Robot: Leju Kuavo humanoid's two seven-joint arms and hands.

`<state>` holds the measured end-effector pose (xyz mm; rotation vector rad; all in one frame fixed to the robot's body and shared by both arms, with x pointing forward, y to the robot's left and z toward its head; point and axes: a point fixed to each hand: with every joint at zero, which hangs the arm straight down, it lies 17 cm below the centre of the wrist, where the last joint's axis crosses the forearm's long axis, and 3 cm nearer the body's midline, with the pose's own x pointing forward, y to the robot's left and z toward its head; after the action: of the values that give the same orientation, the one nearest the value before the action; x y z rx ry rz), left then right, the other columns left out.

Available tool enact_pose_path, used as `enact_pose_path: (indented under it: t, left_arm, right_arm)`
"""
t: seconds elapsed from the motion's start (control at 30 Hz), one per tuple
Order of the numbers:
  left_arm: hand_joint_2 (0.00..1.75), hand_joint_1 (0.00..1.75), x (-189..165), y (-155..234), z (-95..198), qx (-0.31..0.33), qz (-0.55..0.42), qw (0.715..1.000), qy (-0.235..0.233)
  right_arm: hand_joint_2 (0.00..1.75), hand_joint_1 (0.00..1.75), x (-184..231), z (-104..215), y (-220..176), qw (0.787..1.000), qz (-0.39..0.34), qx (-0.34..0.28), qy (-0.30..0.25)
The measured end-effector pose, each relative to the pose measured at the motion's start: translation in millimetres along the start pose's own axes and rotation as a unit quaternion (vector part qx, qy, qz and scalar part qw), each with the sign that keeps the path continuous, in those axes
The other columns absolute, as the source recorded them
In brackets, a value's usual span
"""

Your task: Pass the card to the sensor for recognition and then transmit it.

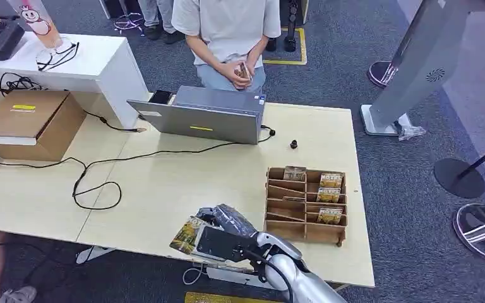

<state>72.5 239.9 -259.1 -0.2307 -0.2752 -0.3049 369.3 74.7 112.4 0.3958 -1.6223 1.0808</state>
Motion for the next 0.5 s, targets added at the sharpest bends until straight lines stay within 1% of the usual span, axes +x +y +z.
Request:
enact_pose_path:
  t: [0.33,0.5]
  left_arm:
    - [0.00,0.00,1,-1,-2,-0.003,-0.015,1.000,0.006]
    - [0.00,0.00,1,-2,-2,-0.004,-0.015,1.000,0.007]
  right_arm:
    - [1.75,1.75,0,-20,-6,1.000,0.025,0.001,0.015]
    - [1.75,1.75,-3,-25,-6,0.999,0.026,0.003,0.021]
